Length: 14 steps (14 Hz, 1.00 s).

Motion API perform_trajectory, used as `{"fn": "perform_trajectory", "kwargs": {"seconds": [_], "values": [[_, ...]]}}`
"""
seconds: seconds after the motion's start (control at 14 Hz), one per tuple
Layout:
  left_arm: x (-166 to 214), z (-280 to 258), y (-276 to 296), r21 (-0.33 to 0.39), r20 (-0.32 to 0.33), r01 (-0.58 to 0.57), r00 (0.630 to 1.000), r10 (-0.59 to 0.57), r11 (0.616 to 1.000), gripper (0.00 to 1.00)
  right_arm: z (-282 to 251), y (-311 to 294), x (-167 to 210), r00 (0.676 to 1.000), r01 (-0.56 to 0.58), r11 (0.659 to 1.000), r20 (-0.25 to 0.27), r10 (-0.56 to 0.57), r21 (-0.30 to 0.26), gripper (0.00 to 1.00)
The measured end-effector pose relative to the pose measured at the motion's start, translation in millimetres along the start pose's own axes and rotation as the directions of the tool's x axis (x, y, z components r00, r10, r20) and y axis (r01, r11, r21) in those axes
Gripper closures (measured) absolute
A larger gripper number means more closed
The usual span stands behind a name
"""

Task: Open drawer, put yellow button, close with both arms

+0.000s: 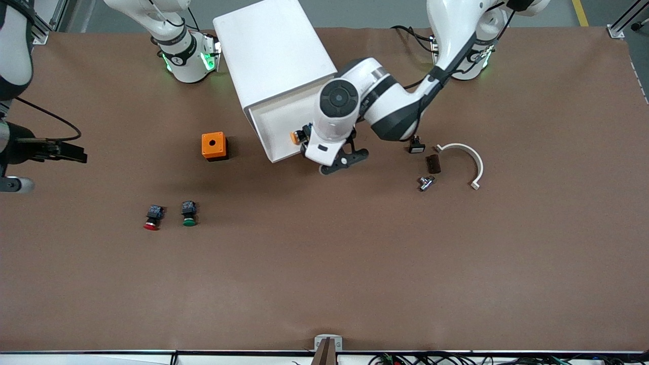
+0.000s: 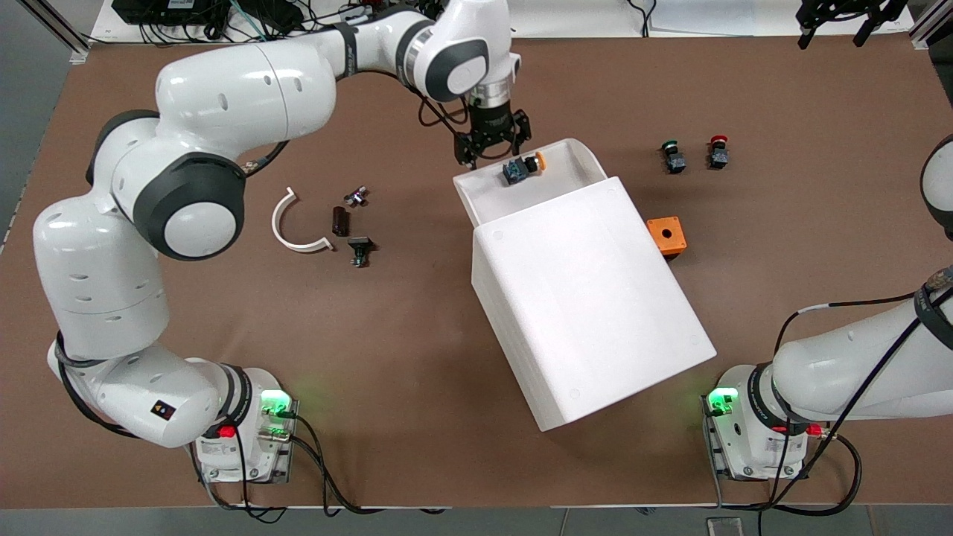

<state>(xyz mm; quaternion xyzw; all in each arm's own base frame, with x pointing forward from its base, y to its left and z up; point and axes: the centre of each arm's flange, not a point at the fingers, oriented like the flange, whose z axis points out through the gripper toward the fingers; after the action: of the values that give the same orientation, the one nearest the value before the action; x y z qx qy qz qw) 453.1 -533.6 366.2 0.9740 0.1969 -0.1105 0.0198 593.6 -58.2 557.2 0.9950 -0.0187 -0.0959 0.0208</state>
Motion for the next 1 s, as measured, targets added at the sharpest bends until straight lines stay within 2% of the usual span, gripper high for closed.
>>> {"fn": "perform_trajectory", "kwargs": {"seconds": [0.29,0.5,0.86,1.0], "values": [[-74,24,9,0.044,0.056,0.028,0.998,-0.031,0.999,0.00,-3,11,-1,0.999,0.048,0.999,-0.006,-0.048,0.002,0.00],[-120,38,10,0.078,0.071,0.051,0.996,-0.057,0.996,0.00,-2,14,-1,0.999,0.046,0.999,-0.005,-0.046,0.003,0.00],[-112,36,6,0.097,0.063,0.091,0.993,-0.097,0.991,0.00,-22,17,-4,0.998,0.042,0.999,-0.036,-0.042,-0.001,0.00],[-77,23,-2,0.087,0.046,0.142,0.988,-0.146,0.986,0.00,-32,16,-11,0.999,0.043,0.999,-0.019,-0.043,0.001,0.00]]}}
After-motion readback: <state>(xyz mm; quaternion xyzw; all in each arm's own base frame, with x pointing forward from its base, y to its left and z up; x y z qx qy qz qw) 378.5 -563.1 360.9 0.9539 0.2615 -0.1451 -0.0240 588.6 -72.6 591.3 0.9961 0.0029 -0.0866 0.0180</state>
